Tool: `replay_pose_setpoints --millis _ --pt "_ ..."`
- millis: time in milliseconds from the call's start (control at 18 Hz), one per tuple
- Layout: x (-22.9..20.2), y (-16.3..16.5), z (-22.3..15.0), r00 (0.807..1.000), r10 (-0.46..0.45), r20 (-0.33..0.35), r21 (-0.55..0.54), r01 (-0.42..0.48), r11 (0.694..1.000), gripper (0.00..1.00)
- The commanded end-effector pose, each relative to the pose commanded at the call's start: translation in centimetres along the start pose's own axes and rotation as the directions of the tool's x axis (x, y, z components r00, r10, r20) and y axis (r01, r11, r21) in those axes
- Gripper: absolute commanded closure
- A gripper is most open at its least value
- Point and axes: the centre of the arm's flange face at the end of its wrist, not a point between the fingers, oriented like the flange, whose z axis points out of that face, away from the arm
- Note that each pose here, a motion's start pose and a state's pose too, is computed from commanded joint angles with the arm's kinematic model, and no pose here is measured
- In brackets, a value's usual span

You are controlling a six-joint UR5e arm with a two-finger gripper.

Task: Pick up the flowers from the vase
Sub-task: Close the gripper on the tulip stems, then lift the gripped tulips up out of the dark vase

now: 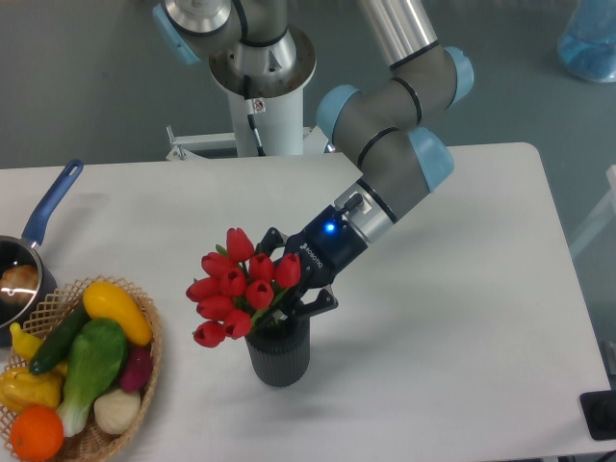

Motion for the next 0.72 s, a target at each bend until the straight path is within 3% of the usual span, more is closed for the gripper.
replay_pose_setpoints --millis 722 --pt "0.5 -3.7 -1.8 0.999 -0.039 0.028 0.024 0.038 0.999 0.56"
